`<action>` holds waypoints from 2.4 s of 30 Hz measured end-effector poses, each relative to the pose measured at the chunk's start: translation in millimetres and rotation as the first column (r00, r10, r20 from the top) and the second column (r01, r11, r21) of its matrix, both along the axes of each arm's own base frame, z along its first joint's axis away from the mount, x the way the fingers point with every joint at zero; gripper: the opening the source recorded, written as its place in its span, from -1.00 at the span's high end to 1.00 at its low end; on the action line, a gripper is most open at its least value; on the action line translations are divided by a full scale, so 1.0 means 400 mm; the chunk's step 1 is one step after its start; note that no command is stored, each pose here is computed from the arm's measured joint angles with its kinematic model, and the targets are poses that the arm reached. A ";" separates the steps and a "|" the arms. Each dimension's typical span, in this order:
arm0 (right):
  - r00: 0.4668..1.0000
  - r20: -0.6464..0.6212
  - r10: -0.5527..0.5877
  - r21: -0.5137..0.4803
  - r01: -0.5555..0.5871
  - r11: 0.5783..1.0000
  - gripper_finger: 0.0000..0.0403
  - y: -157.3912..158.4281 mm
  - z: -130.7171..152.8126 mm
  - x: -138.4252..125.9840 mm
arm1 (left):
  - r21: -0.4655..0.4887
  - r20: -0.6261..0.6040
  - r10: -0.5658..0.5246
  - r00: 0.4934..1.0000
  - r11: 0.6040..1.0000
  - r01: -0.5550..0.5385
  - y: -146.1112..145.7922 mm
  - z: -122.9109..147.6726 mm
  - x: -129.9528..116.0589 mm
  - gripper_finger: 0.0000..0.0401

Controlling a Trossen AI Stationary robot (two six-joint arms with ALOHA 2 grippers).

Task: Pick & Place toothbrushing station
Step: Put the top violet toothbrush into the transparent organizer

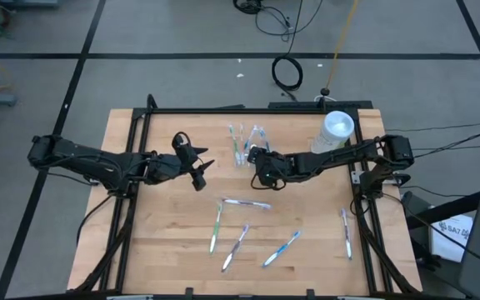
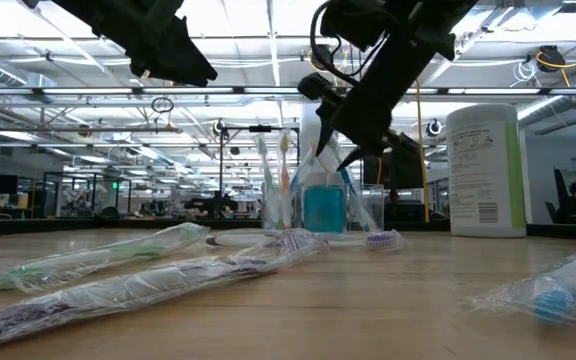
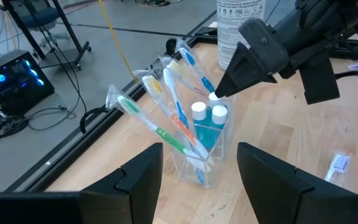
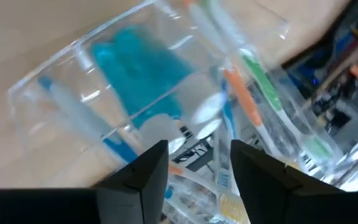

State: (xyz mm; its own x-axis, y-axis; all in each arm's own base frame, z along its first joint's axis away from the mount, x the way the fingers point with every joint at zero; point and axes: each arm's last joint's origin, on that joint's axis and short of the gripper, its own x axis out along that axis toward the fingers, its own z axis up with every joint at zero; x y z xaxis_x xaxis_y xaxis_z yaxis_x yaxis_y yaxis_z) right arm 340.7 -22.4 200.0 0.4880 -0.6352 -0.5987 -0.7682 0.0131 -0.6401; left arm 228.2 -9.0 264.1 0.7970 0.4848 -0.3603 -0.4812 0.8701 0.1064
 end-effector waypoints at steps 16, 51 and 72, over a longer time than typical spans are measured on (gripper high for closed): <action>0.790 0.472 -0.391 0.363 0.231 0.903 0.22 0.157 0.035 -0.011 | -0.009 0.004 -0.004 1.000 1.000 0.004 0.000 0.000 0.000 -0.07; 0.606 0.062 -0.793 0.998 -0.020 0.062 -0.17 0.244 -0.205 -0.146 | -0.068 0.044 -0.043 0.998 0.997 0.046 -0.005 0.004 0.004 -0.07; 0.602 0.036 -0.798 0.994 0.064 0.093 0.54 0.216 -0.254 -0.141 | -0.069 0.042 -0.043 0.998 0.997 0.045 -0.005 0.004 0.004 -0.07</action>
